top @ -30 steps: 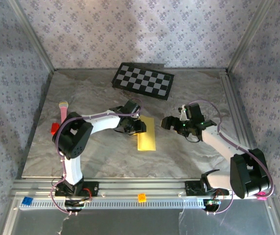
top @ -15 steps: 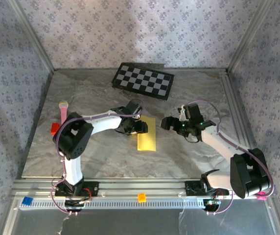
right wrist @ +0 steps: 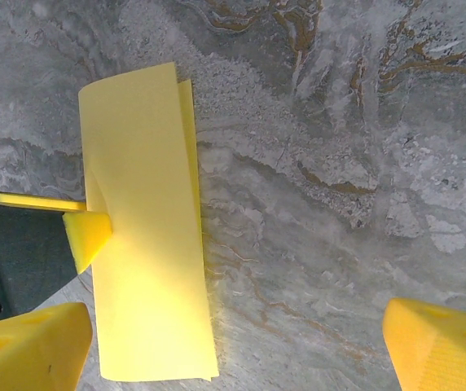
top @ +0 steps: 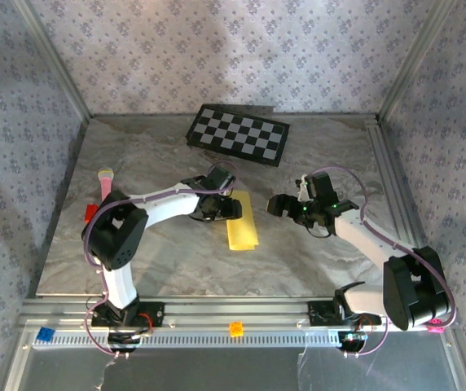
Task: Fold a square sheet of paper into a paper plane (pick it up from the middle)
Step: First fold the square sheet of paper in half at the center of the table.
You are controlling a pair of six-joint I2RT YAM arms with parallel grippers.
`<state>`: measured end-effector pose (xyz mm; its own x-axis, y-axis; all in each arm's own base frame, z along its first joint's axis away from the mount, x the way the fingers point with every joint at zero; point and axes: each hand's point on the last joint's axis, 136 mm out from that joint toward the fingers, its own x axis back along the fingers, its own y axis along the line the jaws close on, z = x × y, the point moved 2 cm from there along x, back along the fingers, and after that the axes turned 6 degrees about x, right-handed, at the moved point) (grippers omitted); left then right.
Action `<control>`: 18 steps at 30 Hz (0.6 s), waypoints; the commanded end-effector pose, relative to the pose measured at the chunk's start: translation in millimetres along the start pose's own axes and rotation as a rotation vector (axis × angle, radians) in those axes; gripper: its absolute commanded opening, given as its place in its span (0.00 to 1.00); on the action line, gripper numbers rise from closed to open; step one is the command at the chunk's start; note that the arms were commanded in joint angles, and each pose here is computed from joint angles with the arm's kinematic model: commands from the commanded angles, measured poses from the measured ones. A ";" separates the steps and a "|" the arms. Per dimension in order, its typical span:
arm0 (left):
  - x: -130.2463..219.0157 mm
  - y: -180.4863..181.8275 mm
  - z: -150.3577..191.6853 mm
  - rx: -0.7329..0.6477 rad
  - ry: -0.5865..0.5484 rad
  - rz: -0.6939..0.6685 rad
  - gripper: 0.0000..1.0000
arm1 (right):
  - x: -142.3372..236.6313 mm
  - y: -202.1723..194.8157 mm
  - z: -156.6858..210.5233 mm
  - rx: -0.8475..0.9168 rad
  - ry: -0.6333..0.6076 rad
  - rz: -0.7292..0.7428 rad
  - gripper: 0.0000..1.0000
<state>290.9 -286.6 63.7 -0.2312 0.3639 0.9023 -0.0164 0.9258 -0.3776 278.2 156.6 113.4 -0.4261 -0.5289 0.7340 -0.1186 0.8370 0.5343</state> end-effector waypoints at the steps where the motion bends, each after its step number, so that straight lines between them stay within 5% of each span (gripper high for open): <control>1: 4.0 8.3 4.2 -0.028 0.006 -0.037 0.61 | 1.4 4.9 -4.4 0.008 -0.010 -0.001 0.93; 18: -12.4 22.0 8.6 -0.052 0.058 -0.114 0.60 | -8.4 9.6 -1.4 0.021 0.027 -0.006 0.92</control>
<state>284.1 -275.8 47.0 -0.1894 0.2958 0.9363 0.0072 0.9539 -0.3000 275.3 164.3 104.8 -0.3909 -0.5319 0.7512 -0.1252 0.8393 0.5291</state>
